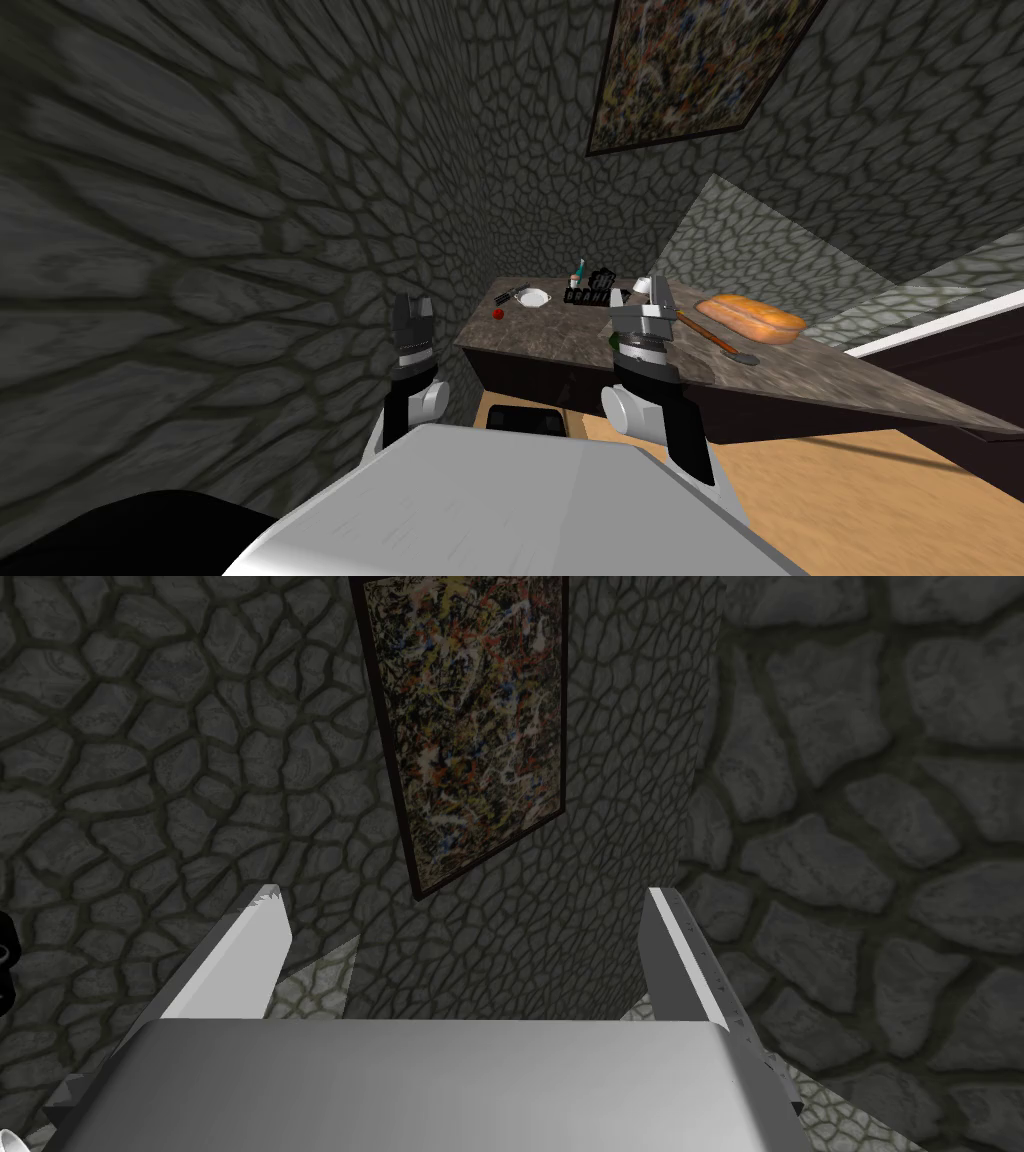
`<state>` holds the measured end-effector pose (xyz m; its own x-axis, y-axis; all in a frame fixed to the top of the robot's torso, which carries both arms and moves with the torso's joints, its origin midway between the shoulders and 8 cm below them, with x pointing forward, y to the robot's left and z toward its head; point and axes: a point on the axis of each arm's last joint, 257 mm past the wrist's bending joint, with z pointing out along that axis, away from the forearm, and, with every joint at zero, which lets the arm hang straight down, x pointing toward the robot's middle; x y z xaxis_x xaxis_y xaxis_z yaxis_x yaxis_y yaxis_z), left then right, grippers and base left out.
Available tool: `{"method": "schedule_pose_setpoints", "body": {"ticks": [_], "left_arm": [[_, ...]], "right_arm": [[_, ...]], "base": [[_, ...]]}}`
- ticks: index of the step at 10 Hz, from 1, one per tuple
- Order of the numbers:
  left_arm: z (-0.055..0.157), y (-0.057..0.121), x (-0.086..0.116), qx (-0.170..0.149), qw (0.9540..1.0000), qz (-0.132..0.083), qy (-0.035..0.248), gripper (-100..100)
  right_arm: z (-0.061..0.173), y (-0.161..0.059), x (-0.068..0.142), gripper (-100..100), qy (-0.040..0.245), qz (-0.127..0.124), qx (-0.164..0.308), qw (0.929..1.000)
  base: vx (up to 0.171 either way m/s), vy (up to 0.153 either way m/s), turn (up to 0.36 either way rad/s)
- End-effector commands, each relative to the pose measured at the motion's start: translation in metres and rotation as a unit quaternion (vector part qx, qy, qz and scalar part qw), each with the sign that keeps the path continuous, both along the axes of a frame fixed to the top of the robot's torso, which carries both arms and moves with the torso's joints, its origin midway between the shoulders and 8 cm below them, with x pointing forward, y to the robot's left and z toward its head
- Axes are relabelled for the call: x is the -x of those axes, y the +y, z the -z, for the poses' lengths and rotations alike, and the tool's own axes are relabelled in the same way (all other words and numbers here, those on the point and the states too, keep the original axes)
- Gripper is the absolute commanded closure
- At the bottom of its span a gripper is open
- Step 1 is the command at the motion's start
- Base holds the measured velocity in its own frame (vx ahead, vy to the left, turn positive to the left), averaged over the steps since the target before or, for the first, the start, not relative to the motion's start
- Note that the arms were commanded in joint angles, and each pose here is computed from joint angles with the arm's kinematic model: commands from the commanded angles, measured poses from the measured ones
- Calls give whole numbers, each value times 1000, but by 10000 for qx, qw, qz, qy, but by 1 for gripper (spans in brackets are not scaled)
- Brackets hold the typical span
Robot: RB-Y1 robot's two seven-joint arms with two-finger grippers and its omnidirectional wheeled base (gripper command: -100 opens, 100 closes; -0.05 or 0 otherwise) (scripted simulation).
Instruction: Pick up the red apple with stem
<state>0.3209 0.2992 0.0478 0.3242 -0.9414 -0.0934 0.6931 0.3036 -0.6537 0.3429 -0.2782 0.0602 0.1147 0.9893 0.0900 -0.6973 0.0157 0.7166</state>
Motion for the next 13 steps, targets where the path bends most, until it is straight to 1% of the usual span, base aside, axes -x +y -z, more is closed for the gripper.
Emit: {"method": "schedule_pose_setpoints", "body": {"ticks": [1, 3, 5, 8, 9, 10, 12, 13], "left_arm": [[5, -2, -10, -130, 9998, 68, 151, -100], [14, -1, -24, -252, 9990, 120, 360, -100], [26, 2, -42, -357, 9972, 145, 638, -100], [49, 12, -75, -445, 9926, 110, 1122, -100], [50, 13, -76, -438, 9923, 108, 1153, -100], [60, 18, -89, -442, 9899, 77, 1347, -100], [73, 29, -111, -442, 9855, 4, 1640, -100], [80, 31, -114, -413, 9835, -6, 1760, -100]], "right_arm": [[0, 0, 0, 0, 0, 0, 0, 10000], [0, 0, 0, 0, 0, 0, 0, 10000], [0, 0, 0, 0, 0, 0, 0, 10000], [0, 0, 0, 0, 0, 0, -1, 10000], [0, 0, 0, 0, 0, 0, -1, 10000], [0, 0, 0, 0, 0, 0, 0, 10000], [0, 0, 0, 0, 0, 0, -1, 10000], [0, 0, 0, 0, 0, 0, -1, 10000]], "base": [[0, -17, -4], [-1, -34, -4], [-1, -48, -4], [-1, -56, -7], [-2, -44, 1], [3, -41, -5], [-8, -65, -10], [-1, -48, 0]]}}
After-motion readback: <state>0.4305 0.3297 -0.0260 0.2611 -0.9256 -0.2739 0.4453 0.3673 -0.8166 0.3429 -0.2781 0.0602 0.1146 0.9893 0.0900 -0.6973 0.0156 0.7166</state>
